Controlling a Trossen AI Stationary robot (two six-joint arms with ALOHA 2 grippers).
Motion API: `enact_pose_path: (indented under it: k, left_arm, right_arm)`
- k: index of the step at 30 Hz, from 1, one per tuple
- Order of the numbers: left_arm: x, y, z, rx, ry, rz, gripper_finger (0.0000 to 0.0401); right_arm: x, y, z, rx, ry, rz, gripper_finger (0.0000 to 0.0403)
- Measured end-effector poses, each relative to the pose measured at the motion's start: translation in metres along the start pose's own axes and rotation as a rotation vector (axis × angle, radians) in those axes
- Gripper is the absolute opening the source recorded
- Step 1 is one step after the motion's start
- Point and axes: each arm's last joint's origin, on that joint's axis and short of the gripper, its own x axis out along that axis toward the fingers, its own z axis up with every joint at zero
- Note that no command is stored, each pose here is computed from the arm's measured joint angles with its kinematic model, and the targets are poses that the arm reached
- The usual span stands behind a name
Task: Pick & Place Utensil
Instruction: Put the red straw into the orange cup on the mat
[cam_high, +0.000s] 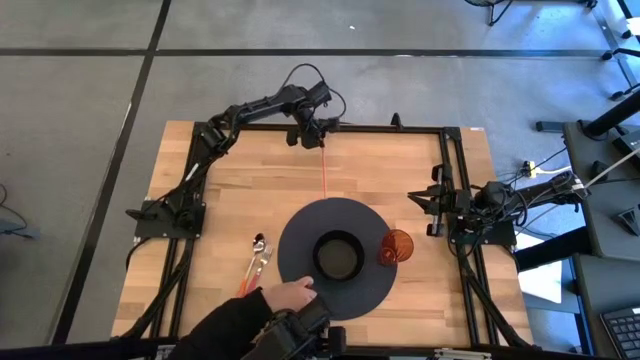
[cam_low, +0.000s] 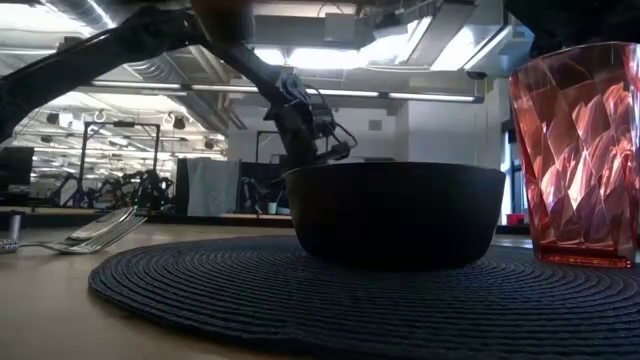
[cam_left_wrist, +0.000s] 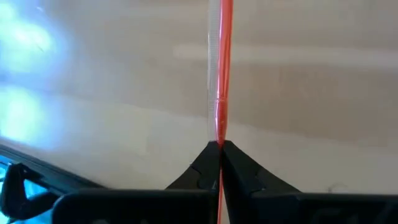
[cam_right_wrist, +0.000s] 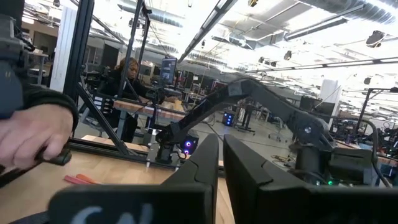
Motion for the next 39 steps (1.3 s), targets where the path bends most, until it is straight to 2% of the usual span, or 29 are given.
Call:
enact_pose_path:
  k: [5, 10, 15, 20, 24, 28, 33, 39]
  left_arm:
    - [-0.036, 0.01, 0.01, -0.067, -0.131, 0.162, 0.0002]
    - [-0.077, 0.015, 0.018, -0.202, -0.327, 0.329, 0.0002]
    - [-0.109, 0.026, 0.042, -0.277, -0.326, 0.36, 0.0002]
    - [-0.138, 0.04, 0.081, -0.245, -0.318, 0.398, 0.0002]
    - [-0.146, 0.053, 0.114, -0.242, -0.157, 0.377, 0.0002]
    - [-0.149, 0.065, 0.145, -0.258, 0.103, 0.386, 0.0002]
    - [-0.139, 0.075, 0.175, -0.26, 0.357, 0.363, 0.0002]
    - [-0.131, 0.083, 0.212, -0.275, 0.666, 0.369, 0.0002]
  right_arm:
    - [0.0, 0.0, 0.0, -0.002, 0.0, -0.001, 0.0026]
    - [0.0, 0.0, 0.0, -0.003, 0.0, -0.001, 0.0026]
    - [0.0, 0.0, 0.0, -0.024, 0.001, -0.003, 0.0026]
    - [0.0, 0.0, 0.0, -0.033, 0.001, -0.003, 0.0026]
    - [0.0, 0.0, 0.0, -0.025, 0.002, -0.002, 0.0026]
    - [0.0, 0.0, -0.001, -0.013, 0.006, -0.002, 0.0026]
    - [0.0, 0.0, -0.002, 0.107, 0.018, -0.004, 0.0026]
    - [0.0, 0.001, -0.005, 0.143, 0.062, -0.021, 0.0026]
